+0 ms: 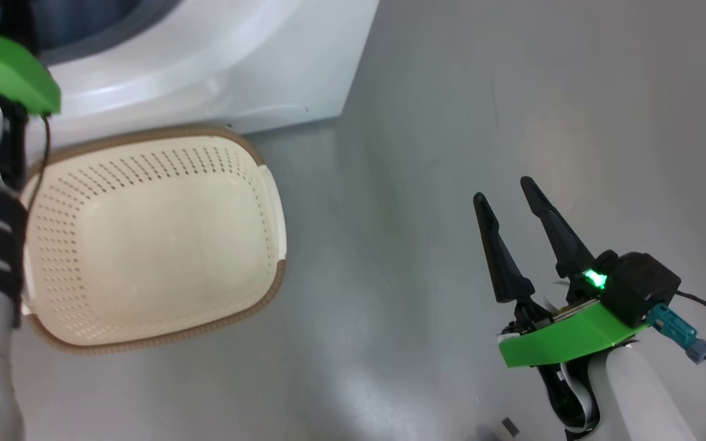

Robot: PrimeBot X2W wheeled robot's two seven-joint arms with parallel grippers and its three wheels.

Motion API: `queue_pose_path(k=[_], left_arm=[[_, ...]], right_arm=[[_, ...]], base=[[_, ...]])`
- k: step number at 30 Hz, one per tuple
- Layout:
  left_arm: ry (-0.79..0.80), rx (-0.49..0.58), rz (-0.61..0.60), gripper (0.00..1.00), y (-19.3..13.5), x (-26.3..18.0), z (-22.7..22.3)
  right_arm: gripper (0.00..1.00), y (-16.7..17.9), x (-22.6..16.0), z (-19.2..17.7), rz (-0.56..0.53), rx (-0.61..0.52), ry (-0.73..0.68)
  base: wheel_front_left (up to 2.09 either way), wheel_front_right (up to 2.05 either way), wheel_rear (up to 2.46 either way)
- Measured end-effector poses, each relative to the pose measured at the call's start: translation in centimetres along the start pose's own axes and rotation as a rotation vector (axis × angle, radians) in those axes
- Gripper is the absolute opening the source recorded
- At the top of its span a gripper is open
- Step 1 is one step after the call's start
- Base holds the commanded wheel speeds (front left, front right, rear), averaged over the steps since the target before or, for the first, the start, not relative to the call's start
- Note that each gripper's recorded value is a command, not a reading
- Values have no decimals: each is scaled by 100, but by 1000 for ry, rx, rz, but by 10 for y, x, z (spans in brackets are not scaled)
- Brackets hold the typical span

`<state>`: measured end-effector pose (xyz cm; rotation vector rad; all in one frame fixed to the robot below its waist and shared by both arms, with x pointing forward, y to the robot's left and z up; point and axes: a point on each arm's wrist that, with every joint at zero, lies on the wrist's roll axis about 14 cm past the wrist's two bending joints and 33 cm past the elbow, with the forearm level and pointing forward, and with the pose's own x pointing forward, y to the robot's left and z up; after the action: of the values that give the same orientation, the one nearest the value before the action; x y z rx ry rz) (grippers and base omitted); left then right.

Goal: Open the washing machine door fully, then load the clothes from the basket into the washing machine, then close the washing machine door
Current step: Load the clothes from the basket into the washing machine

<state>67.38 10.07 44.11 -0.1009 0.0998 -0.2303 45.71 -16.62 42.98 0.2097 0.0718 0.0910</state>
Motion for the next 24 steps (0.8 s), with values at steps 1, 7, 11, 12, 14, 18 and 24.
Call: queue_pose_path(k=[1, 7, 11, 12, 14, 18, 24], left_arm=[[-7, -2, 4, 100, 0, -5, 2], [-49, -13, 4, 100, -4, -41, 16], [-98, -14, 15, 100, -4, -64, 33], [-107, -10, 13, 100, -5, -71, 36], [-124, -2, 13, 100, -6, -84, 41], [-154, 19, 17, 100, -6, -110, 52], [-219, 42, 37, 100, -5, -149, 73]], right_arm=[[100, 1, -1, 3, 2, 0, -8], [100, 5, -17, 13, -2, 2, -21], [100, 9, -28, 22, 4, -5, -38], [100, 10, -30, 25, 5, -5, -42], [100, 11, -36, 29, 8, -7, -49], [100, 15, -48, 36, 16, -10, -62], [100, 23, -60, 51, 35, -17, -100]], base=[[0, 0, 0], [0, 0, 0], [0, 0, 0], [0, 0, 0], [0, 0, 0], [0, 0, 0], [0, 0, 0]])
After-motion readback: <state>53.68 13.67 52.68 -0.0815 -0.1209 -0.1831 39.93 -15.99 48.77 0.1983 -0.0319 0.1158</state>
